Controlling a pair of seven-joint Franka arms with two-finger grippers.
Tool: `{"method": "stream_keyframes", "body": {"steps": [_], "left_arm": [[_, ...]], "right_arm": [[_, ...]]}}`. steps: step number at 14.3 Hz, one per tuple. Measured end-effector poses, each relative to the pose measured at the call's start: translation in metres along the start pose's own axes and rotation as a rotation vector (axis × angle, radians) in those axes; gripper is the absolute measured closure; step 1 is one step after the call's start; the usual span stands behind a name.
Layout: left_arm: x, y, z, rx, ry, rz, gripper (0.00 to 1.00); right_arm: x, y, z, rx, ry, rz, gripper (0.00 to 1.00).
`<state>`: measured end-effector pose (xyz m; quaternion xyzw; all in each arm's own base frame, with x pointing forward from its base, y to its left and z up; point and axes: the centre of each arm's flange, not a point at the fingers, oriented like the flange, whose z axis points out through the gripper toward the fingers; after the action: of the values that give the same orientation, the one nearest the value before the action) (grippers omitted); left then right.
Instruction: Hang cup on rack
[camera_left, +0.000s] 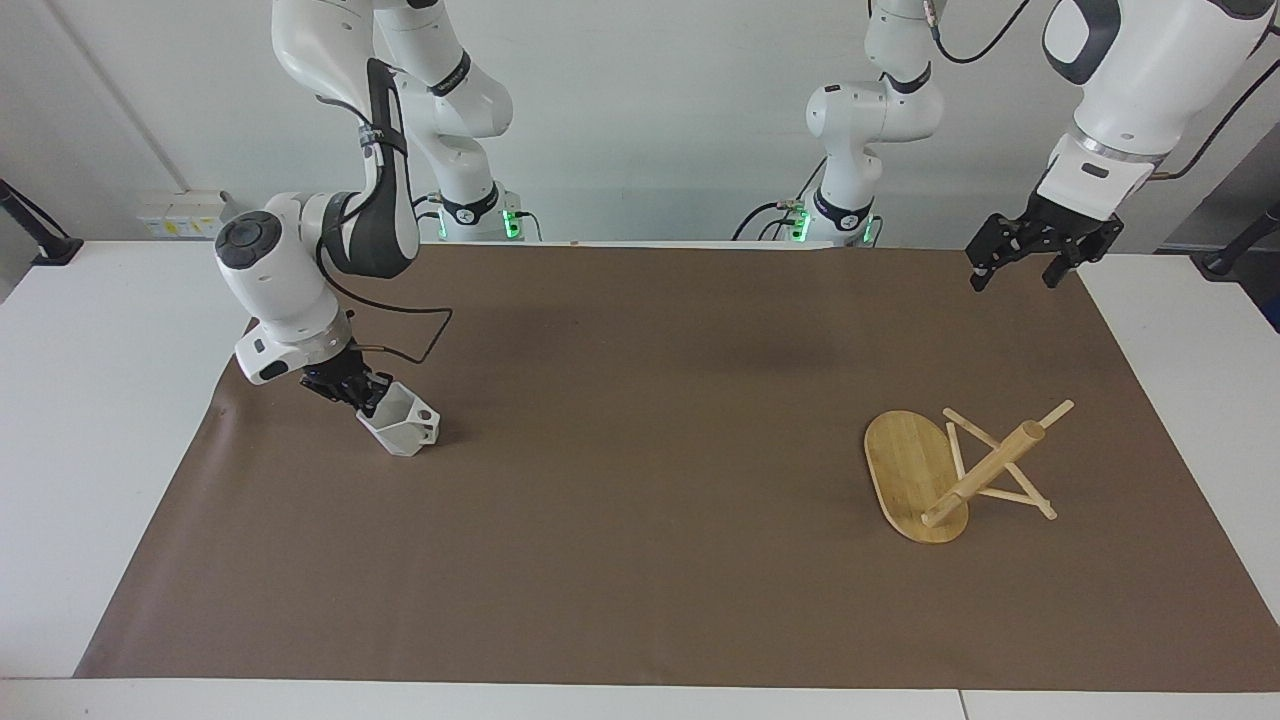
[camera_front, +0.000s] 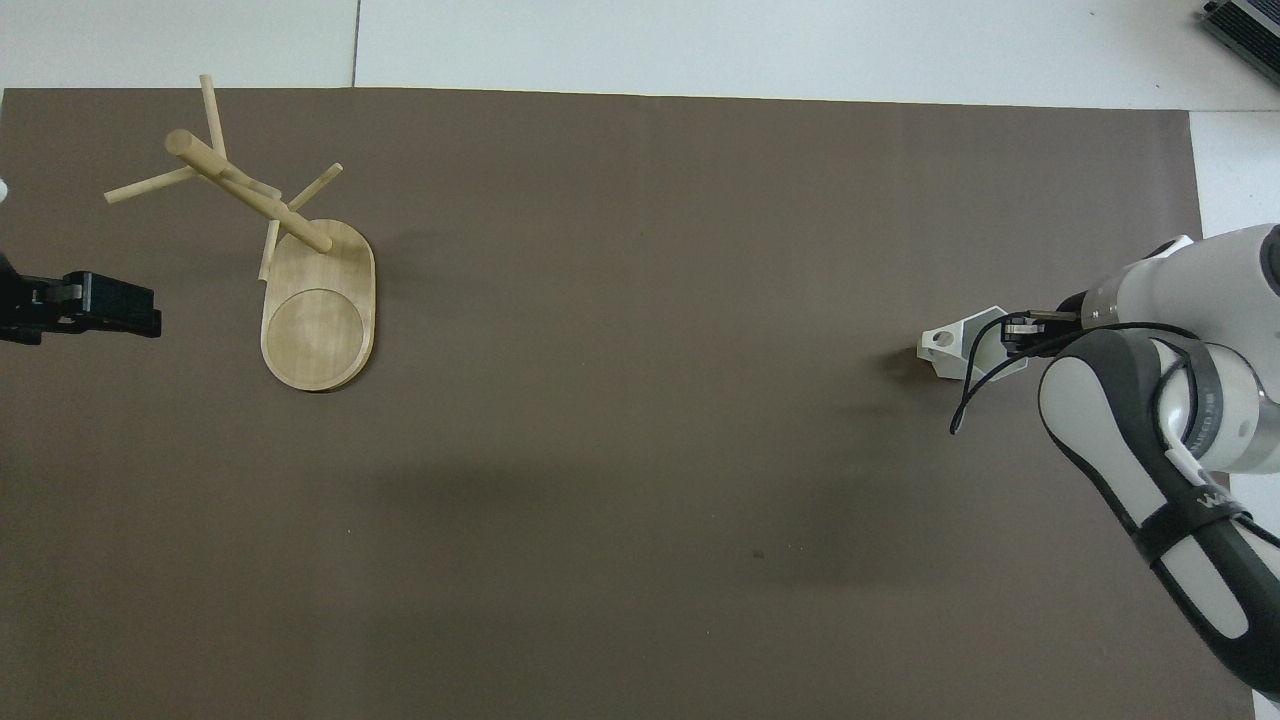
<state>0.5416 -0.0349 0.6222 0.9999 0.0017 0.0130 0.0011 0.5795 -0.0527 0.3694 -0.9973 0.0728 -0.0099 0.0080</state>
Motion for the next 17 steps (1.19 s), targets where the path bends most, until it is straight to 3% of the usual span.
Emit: {"method": "stream_keyframes", "body": {"steps": [5,10,12,15,17], "left_arm": [[0.0,0.0,0.0,0.0,0.0,0.0,0.0],[0.0,0.001,0.0,0.0,0.0,0.002,0.0],[0.0,0.001,0.0,0.0,-0.001,0.001,0.0],[-0.002,0.0,0.005,0.001,-0.016,-0.011,0.0],[-0.008,0.003,0.018,-0.035,-0.049,-0.069,0.0]], "right_arm": [[0.0,-0.001,-0.002,0.0,0.005,-0.002,0.96],[0.01,-0.038,-0.028,0.023,0.056,-0.058,0.96],[0.012,-0.064,-0.042,0.078,0.064,-0.067,0.96],[0.012,-0.102,-0.069,0.225,0.052,-0.04,0.96],[0.006,-0.132,-0.084,0.307,0.056,-0.048,0.96]]}}
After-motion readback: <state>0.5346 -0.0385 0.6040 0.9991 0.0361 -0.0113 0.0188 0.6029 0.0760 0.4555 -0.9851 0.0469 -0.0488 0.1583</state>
